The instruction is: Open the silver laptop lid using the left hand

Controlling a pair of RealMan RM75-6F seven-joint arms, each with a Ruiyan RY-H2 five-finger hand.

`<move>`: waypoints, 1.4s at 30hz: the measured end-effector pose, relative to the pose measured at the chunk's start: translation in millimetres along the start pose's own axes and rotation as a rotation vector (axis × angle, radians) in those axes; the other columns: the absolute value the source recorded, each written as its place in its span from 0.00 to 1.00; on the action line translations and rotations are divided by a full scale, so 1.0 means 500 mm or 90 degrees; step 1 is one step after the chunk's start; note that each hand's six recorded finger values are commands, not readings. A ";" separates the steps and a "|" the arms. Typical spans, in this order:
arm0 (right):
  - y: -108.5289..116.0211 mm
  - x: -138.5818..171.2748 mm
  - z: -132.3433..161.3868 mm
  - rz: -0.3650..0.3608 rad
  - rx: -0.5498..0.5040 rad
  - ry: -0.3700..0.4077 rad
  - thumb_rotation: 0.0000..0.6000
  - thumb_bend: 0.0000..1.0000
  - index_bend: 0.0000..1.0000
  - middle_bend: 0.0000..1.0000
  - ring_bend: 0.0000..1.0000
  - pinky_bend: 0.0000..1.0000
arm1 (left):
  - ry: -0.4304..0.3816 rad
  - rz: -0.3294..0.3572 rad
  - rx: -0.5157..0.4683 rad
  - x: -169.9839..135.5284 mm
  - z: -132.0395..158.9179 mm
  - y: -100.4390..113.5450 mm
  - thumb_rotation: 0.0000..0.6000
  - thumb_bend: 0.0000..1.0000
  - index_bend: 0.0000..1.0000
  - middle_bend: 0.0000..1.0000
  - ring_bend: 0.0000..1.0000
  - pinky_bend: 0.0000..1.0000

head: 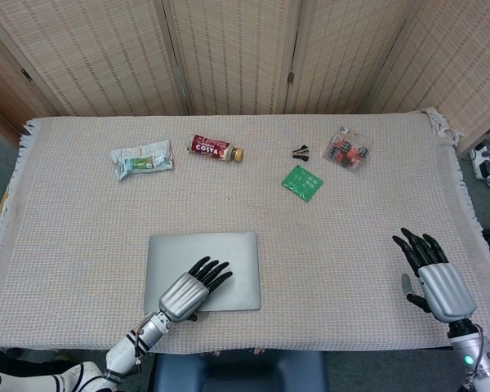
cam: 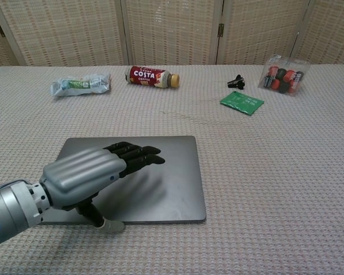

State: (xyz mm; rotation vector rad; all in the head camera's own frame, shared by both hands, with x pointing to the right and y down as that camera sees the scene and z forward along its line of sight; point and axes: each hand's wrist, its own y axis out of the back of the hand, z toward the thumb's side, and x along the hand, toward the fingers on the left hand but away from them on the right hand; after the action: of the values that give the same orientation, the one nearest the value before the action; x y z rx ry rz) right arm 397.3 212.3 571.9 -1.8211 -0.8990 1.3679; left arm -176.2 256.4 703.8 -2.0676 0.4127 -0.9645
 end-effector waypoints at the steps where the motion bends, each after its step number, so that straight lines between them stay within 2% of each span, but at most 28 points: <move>1: 0.000 0.000 0.000 0.000 0.000 0.000 1.00 0.67 0.00 0.00 0.08 0.02 | 0.001 -0.001 0.001 -0.001 -0.002 -0.001 1.00 0.26 0.00 0.01 0.00 0.00; 3: -0.001 0.000 0.001 0.000 -0.001 0.001 1.00 0.67 0.00 0.00 0.08 0.02 | 0.002 -0.002 0.001 -0.002 -0.004 -0.003 1.00 0.33 0.00 0.01 0.00 0.00; 15: -0.001 0.005 0.007 0.001 -0.001 0.004 1.00 0.66 0.00 0.00 0.07 0.02 | 0.015 0.013 -0.010 -0.006 -0.022 -0.009 1.00 0.54 0.00 0.01 0.00 0.00; 20: -0.004 0.009 0.014 0.004 -0.001 0.013 1.00 0.67 0.00 0.00 0.07 0.02 | 0.024 0.049 -0.022 -0.001 -0.032 0.000 1.00 0.66 0.00 0.03 0.00 0.00; 26: -0.013 0.015 0.034 0.016 -0.006 0.043 1.00 0.67 0.00 0.00 0.07 0.02 | 0.043 0.103 -0.033 0.007 -0.052 0.010 1.00 0.70 0.00 0.03 0.00 0.00; 34: -0.051 0.019 0.073 0.082 -0.008 0.094 1.00 0.66 0.00 0.00 0.09 0.02 | 0.078 0.157 -0.051 0.033 -0.088 0.036 1.00 0.79 0.00 0.04 0.00 0.00; 39: -0.076 0.014 0.098 0.126 -0.002 0.128 1.00 0.66 0.00 0.00 0.09 0.02 | 0.090 0.171 -0.052 0.046 -0.104 0.050 1.00 0.82 0.00 0.04 0.00 0.00; 40: -0.082 0.012 0.105 0.138 0.000 0.137 1.00 0.67 0.00 0.00 0.09 0.02 | 0.091 0.172 -0.052 0.050 -0.107 0.052 1.00 0.83 0.00 0.04 0.00 0.00; 42: -0.093 0.007 0.117 0.158 0.004 0.153 1.00 0.75 0.00 0.00 0.09 0.02 | 0.095 0.174 -0.051 0.056 -0.112 0.057 1.00 0.84 0.00 0.04 0.00 0.00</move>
State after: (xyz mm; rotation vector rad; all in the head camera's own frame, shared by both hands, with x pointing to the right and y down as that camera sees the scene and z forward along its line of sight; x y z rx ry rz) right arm 335.4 246.6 596.2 -2.0925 -0.5596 1.2581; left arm -198.8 192.8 717.1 -1.9510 0.8017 -0.9500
